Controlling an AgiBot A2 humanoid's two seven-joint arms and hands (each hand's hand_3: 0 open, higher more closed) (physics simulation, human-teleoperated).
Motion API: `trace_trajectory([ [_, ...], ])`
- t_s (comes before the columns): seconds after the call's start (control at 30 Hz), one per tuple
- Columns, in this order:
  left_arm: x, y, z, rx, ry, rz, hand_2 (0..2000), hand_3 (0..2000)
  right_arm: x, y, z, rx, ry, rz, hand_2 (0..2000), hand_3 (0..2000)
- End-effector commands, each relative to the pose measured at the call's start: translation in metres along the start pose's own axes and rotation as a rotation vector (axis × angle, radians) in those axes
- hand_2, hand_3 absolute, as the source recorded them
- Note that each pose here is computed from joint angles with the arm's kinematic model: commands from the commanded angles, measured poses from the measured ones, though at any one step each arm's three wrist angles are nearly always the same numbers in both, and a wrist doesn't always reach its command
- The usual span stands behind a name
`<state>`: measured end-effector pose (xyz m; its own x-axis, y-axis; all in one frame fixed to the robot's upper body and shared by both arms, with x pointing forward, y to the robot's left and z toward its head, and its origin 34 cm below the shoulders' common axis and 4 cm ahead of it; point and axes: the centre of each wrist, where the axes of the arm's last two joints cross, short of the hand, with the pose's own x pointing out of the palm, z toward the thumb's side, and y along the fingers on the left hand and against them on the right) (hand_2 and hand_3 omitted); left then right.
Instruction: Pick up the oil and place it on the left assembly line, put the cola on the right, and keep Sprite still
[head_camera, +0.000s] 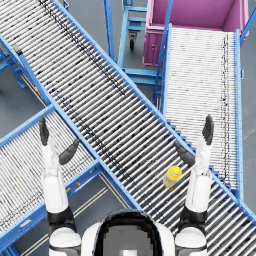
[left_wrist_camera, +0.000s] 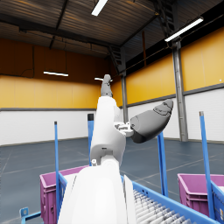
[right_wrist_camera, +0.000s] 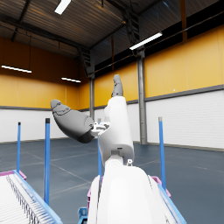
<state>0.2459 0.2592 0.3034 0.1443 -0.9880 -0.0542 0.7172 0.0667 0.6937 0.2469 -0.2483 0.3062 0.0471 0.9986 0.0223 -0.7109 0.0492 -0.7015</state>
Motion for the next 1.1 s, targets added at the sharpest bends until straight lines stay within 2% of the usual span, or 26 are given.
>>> trace_trajectory([
  [0.03, 0.0, 0.0, 0.0, -0.001, -0.001, 0.0, 0, 0, 0.0, 0.0, 0.0, 0.001, 0.0, -0.001, 0, 0],
  [0.8, 0.003, -0.001, -0.005, -0.018, -0.012, 0.0, 0, 0, 0.004, -0.002, -0.01, 0.032, -0.018, 0.005, 0, 0],
  [1.1, 0.008, -0.016, -0.016, -0.083, -0.027, -0.007, 0, 0, 0.016, 0.022, -0.023, 0.119, -0.042, 0.035, 0, 0],
])
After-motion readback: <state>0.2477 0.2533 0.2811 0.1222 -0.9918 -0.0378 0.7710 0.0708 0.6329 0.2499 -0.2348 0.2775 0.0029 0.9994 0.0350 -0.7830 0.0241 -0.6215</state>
